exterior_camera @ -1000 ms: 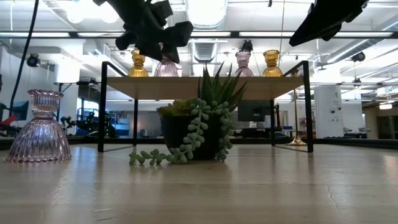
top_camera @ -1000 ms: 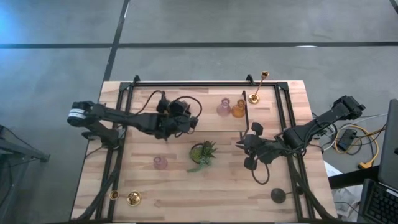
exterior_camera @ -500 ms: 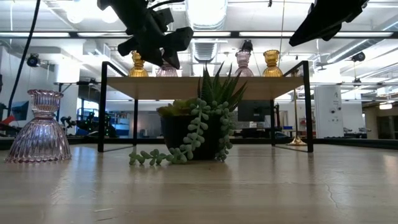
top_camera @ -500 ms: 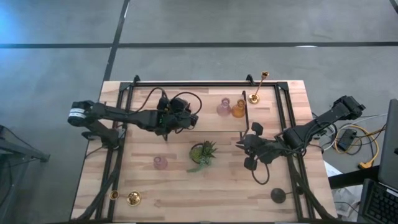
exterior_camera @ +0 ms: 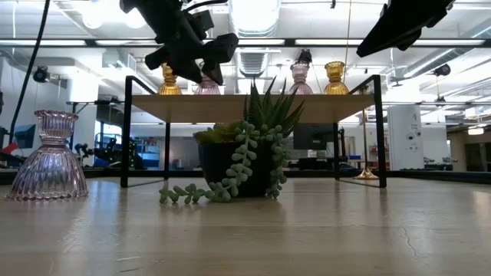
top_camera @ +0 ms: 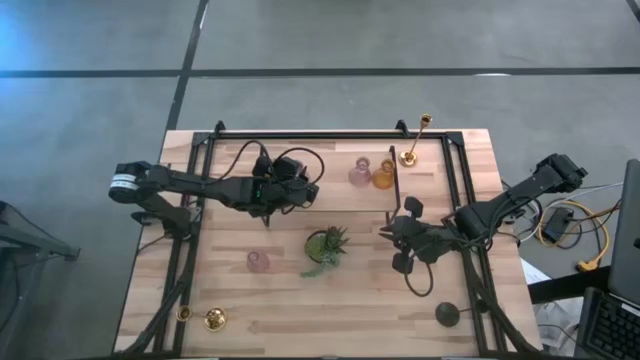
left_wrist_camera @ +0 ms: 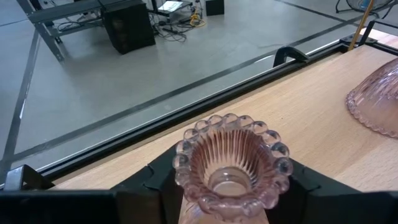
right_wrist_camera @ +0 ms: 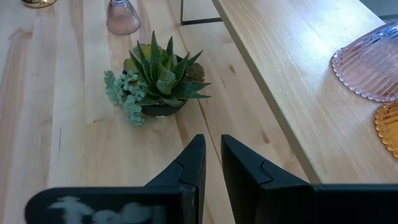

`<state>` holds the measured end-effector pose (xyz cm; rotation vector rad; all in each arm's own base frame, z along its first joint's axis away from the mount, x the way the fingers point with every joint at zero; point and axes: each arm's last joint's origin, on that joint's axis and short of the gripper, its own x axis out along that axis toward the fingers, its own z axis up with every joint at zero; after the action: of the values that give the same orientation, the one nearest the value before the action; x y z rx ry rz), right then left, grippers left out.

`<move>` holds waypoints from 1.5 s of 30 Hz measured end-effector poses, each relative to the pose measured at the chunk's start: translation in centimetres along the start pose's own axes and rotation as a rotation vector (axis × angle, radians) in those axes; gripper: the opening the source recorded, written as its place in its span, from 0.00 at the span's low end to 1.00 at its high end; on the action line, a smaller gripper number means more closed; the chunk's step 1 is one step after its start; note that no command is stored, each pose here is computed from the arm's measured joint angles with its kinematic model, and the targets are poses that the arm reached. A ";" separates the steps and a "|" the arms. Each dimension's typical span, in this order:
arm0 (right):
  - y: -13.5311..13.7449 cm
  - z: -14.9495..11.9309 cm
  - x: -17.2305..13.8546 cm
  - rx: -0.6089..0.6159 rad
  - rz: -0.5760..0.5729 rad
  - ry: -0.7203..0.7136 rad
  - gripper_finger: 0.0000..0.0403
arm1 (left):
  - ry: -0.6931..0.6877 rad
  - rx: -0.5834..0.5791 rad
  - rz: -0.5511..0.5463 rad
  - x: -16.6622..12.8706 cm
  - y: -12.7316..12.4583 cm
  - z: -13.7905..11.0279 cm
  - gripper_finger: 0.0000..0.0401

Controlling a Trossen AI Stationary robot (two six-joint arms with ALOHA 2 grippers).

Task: Pick & Place candle stick holders
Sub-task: Put the pink glass candle holder on the shelf

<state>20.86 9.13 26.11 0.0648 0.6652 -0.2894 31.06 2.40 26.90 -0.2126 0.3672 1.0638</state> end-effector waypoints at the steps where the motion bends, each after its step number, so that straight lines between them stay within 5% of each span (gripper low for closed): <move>1: 0.0 0.0 0.0 0.000 0.000 0.000 0.11 | 0.000 0.000 0.000 0.0 0.0 0.0 0.44; 45: 0.0 0.1 0.0 0.005 0.004 -0.006 0.11 | -0.039 0.024 -0.019 -1.1 0.4 1.9 0.45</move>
<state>20.91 9.16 26.16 0.0696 0.6580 -0.2875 30.56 2.37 29.05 -0.1733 0.3419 1.0425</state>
